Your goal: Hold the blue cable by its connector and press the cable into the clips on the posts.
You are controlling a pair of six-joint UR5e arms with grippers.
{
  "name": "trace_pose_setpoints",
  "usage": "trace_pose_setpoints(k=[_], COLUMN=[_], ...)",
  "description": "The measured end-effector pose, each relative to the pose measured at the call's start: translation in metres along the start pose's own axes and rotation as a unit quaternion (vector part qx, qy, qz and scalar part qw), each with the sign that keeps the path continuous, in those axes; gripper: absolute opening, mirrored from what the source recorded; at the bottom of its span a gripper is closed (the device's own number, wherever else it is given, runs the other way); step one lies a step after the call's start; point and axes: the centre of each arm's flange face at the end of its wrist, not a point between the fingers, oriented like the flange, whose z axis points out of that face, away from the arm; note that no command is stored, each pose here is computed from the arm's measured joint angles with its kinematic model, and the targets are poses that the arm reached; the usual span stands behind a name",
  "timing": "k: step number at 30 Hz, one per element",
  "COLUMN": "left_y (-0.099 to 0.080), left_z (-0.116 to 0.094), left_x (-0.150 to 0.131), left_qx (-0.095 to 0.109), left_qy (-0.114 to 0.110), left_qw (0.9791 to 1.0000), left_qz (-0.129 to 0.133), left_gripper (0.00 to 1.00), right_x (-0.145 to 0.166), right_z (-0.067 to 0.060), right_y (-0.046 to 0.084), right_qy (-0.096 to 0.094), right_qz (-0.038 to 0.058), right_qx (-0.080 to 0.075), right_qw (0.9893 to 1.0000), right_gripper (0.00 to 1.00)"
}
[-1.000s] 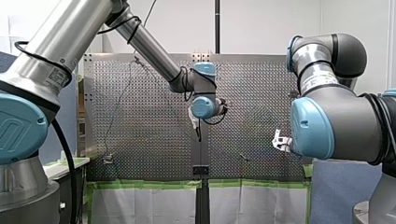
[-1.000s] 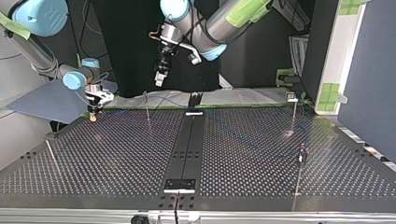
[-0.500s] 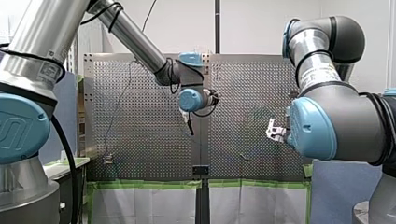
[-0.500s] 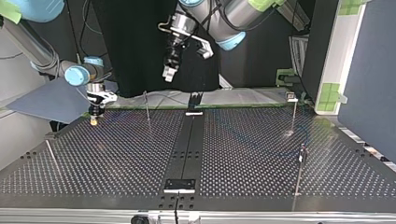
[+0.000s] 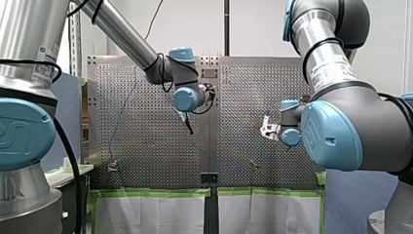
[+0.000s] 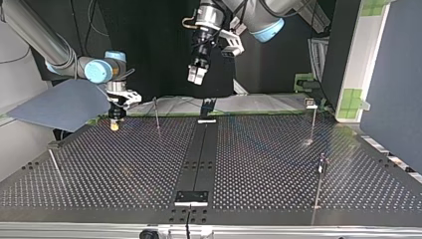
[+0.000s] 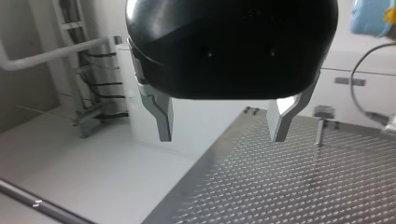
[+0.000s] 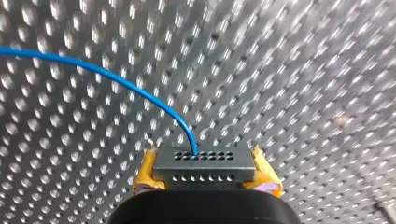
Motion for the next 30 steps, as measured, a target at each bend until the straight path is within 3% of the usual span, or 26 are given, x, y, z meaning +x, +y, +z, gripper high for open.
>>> trace_pose_setpoints(k=[5, 12, 17, 20, 23, 27, 30], left_y=[0.016, 0.050, 0.070, 0.084, 0.101, 0.123, 0.135], left_z=[-0.010, -0.033, -0.052, -0.065, -0.079, -0.099, -0.109], left_x=[0.003, 0.043, 0.068, 0.081, 0.091, 0.095, 0.095], left_qx=[-0.009, -0.025, -0.035, -0.048, -0.069, -0.103, -0.123], left_qy=[0.002, 0.037, 0.062, 0.079, 0.097, 0.114, 0.114], left_qw=[0.9999, 0.9987, 0.9969, 0.9947, 0.9911, 0.9844, 0.9811], left_qz=[0.005, 0.026, 0.034, 0.044, 0.060, 0.086, 0.096], left_gripper=[1.00, 1.00, 1.00, 1.00, 1.00, 1.00, 1.00], right_x=[0.009, 0.022, 0.029, 0.033, 0.039, 0.049, 0.055], right_z=[-0.023, -0.060, -0.083, -0.096, -0.109, -0.132, -0.147], right_y=[-0.029, -0.068, -0.089, -0.100, -0.112, -0.133, -0.146], right_qy=[0.001, 0.003, 0.003, 0.007, 0.016, 0.034, 0.045], right_qz=[-0.0027, -0.0029, -0.0047, -0.0036, 0.0005, 0.0118, 0.0175], right_qx=[0.000, 0.000, 0.001, 0.001, 0.004, 0.022, 0.034], right_qw=[1.0000, 1.0000, 1.0000, 1.0000, 0.9999, 0.9991, 0.9982], right_gripper=[0.00, 0.00, 0.00, 0.00, 0.00, 0.00, 0.00])
